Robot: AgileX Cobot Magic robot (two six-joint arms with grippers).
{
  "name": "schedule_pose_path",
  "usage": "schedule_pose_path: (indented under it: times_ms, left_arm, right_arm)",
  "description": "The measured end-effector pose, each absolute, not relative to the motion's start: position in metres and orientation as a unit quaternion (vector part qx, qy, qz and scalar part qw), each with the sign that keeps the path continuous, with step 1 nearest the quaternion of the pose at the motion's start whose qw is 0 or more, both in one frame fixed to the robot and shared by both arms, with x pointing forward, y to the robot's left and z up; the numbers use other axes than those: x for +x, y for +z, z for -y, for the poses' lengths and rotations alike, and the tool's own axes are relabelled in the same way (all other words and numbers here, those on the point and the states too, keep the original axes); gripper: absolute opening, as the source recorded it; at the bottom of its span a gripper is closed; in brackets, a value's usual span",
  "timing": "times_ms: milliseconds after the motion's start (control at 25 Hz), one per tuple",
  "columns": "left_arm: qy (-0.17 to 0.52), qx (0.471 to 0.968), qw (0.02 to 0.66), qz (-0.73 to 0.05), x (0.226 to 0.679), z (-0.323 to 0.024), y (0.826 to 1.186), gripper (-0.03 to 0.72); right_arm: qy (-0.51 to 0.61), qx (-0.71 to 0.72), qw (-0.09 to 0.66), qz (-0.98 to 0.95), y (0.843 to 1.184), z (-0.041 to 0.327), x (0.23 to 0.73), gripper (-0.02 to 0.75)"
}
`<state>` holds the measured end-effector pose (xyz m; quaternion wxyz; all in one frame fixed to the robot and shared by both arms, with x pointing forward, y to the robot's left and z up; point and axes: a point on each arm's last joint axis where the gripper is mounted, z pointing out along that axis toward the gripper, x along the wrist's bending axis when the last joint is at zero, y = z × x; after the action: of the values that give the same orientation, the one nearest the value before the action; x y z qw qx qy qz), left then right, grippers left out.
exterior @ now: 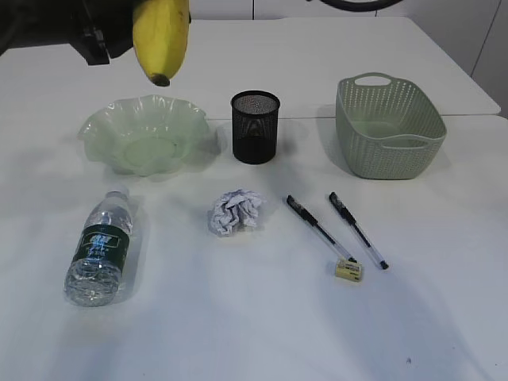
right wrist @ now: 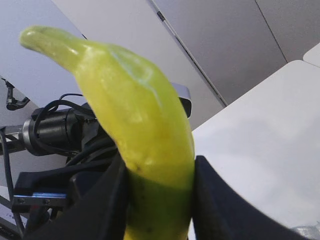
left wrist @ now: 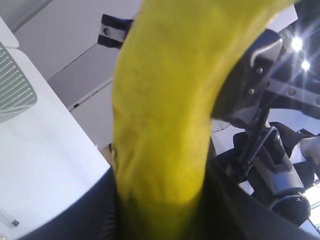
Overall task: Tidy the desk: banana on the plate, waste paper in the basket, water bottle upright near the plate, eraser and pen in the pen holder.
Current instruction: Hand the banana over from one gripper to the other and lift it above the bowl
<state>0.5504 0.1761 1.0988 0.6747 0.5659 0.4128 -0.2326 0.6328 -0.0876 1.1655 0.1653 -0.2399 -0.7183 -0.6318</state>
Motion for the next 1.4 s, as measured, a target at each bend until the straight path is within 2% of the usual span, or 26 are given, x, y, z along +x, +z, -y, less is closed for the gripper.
schedule_pose_path:
  times_ms: [440, 840, 1000, 1200, 1400]
  left_arm:
    - [-0.234, 0.565, 0.675, -0.413, 0.5503, -0.1761, 1.099, 0.301]
    - [-0.234, 0.565, 0.675, -0.413, 0.5503, -0.1761, 1.099, 0.294]
    - [-0.234, 0.565, 0.675, -0.413, 0.5503, -0.1761, 1.099, 0.293]
    - [-0.231, 0.567, 0.675, -0.412, 0.5504, -0.1761, 1.0988, 0.293]
    - [-0.23, 0.568, 0.675, -0.412, 0.5505, -0.1761, 1.0986, 0.293]
  right_arm:
    - [-0.633, -0.24, 0.166, 0.717, 1.1658, 0.0875, 0.6328, 0.253]
    - [-0.632, -0.248, 0.174, 0.713, 1.166, 0.0875, 0.6328, 0.286]
    - [-0.631, -0.253, 0.178, 0.711, 1.1662, 0.0875, 0.6328, 0.313]
    - [-0.634, -0.26, 0.189, 0.703, 1.1676, 0.0873, 0.6326, 0.384]
    - [-0.635, -0.261, 0.192, 0.701, 1.1681, 0.0872, 0.6325, 0.407]
